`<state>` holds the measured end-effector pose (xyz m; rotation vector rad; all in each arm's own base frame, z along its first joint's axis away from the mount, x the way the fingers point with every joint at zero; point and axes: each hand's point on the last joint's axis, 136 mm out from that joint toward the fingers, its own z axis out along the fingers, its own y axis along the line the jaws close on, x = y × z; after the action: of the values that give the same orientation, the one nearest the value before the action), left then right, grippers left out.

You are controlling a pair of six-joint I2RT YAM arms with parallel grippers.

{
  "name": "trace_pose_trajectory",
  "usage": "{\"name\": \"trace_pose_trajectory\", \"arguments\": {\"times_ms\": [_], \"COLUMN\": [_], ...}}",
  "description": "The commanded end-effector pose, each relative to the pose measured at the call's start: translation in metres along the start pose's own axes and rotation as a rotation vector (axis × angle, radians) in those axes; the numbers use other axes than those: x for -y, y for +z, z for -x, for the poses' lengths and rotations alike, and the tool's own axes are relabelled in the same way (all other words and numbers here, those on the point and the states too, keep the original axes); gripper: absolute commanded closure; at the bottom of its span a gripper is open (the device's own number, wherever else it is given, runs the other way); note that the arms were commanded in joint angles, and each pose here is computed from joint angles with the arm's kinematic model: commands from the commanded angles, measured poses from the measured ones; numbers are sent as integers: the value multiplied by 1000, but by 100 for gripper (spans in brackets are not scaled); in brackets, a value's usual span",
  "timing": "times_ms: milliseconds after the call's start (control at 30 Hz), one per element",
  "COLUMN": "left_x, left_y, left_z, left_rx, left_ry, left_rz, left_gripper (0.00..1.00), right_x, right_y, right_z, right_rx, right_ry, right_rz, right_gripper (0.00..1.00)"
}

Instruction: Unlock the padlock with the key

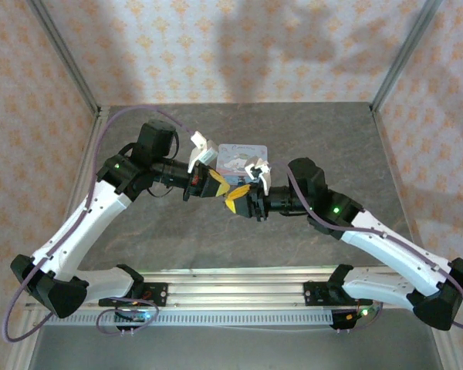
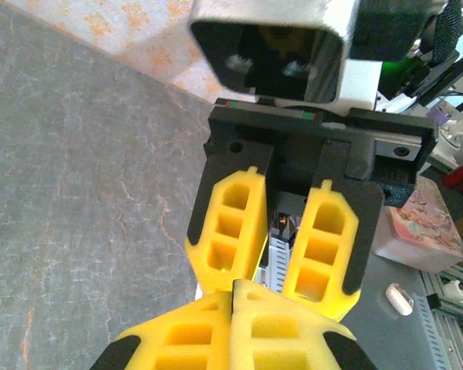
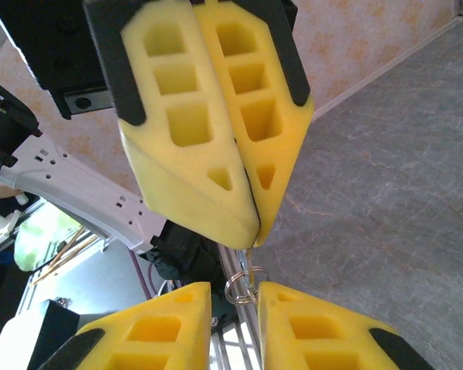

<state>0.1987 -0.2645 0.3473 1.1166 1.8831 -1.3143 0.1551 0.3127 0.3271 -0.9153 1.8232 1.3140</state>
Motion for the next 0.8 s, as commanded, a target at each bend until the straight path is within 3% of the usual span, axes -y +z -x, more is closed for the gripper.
{"name": "trace_pose_trajectory", "arguments": {"times_ms": [0,500,767], "left_x": [12,19,19], "left_y": [0,-1,-3], "left_z": [2,2,5], "left_rx": [-5,-5,7], "left_ry": [21,18,15], "left_rz": [-46,-76,-70], "left_gripper": [100,100,100], "right_x": [-7,-19,-20], "right_y": [-13,-5,5], "right_z": [20,29,26], "right_rx": [60,69,45], "right_ry": [-60,-56,-27], "right_rz": [-27,60,112], "right_gripper": [76,79,100]}}
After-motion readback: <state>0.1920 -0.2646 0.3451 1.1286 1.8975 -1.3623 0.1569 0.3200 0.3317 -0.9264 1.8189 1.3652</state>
